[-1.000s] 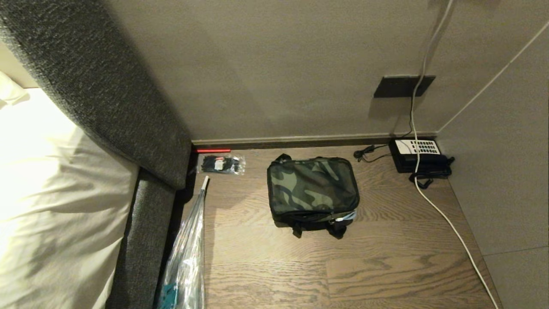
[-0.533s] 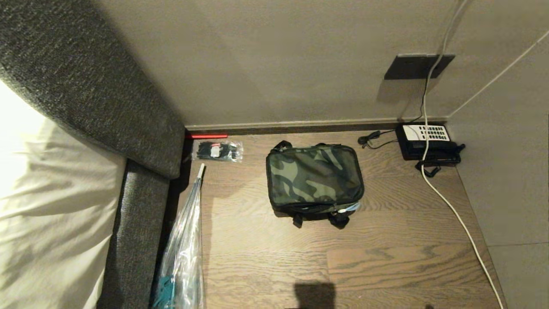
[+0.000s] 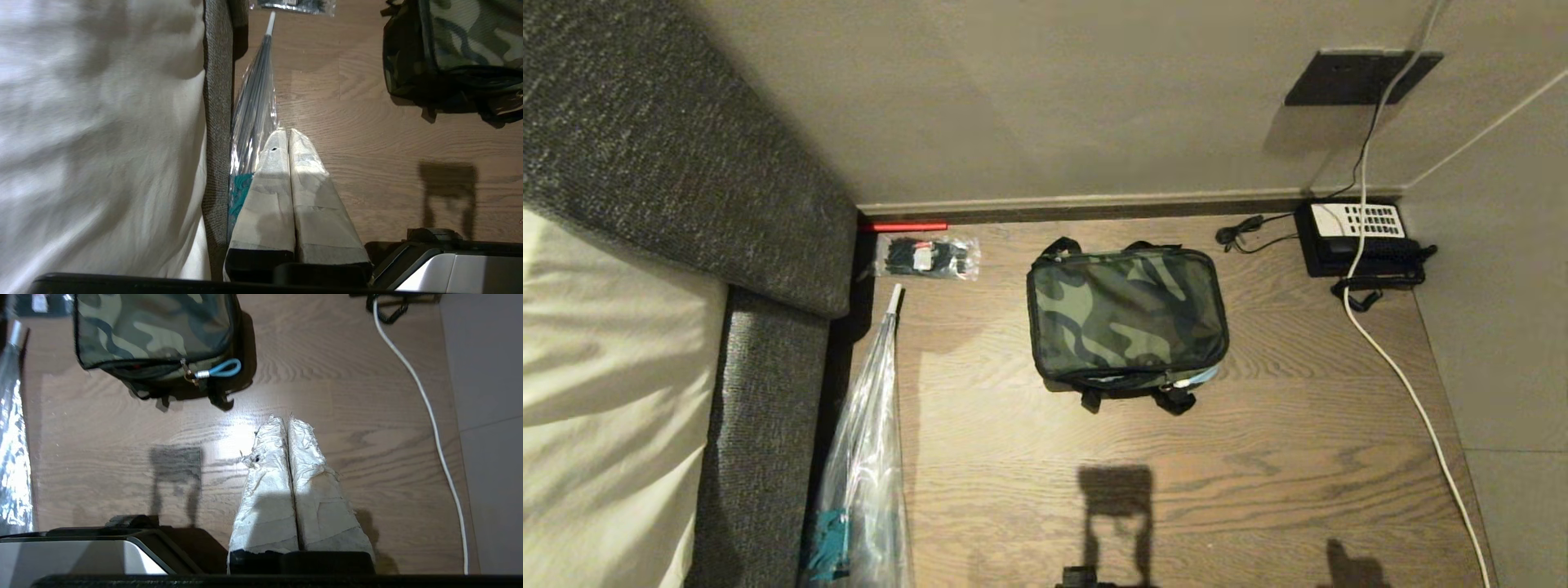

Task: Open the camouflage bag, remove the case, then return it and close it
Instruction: Open the top of the storage box

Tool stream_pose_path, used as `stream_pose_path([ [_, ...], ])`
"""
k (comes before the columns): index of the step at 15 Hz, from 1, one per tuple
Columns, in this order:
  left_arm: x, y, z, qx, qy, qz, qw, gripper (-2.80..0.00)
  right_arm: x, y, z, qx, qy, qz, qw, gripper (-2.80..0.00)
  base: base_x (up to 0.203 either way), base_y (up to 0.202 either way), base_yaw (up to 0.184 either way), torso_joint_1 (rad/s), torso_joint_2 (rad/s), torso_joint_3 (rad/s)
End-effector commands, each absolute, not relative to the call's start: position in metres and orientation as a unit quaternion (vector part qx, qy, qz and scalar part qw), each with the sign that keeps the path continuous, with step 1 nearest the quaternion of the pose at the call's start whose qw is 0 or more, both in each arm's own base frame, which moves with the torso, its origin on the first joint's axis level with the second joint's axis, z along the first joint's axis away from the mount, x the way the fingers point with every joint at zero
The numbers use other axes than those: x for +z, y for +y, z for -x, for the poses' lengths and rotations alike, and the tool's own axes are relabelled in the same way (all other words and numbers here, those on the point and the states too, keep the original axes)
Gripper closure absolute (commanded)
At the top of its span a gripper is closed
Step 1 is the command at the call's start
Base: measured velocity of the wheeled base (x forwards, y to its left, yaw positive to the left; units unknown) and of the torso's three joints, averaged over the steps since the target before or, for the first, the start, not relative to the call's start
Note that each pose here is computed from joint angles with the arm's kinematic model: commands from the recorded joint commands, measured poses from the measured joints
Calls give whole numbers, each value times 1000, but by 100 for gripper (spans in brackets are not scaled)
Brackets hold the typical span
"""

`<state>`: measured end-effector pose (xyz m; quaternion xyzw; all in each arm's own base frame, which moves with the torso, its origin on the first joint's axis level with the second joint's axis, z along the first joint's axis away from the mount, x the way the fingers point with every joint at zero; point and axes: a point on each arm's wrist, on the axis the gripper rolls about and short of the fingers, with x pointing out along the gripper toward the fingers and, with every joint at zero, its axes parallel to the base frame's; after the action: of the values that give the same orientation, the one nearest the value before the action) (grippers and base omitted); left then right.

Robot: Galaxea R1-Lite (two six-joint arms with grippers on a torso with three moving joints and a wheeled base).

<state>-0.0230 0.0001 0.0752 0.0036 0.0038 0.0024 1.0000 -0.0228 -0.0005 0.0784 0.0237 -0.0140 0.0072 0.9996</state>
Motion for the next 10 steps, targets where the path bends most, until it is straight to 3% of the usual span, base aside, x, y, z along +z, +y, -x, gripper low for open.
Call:
stream_pose_path([
  [1, 75, 0, 23, 3, 4, -2, 1000, 0, 74, -1, 24, 7, -23, -24, 999, 0, 0, 0, 0, 2, 4, -197],
  [5, 75, 0, 23, 4, 5, 2, 1000, 0, 74, -1, 24, 7, -23, -24, 999, 0, 0, 0, 0, 3, 4, -166],
  [10, 75, 0, 23, 3, 4, 2, 1000, 0, 74, -1, 24, 7, -22, -21, 1000, 0, 0, 0, 0, 0, 2, -17],
])
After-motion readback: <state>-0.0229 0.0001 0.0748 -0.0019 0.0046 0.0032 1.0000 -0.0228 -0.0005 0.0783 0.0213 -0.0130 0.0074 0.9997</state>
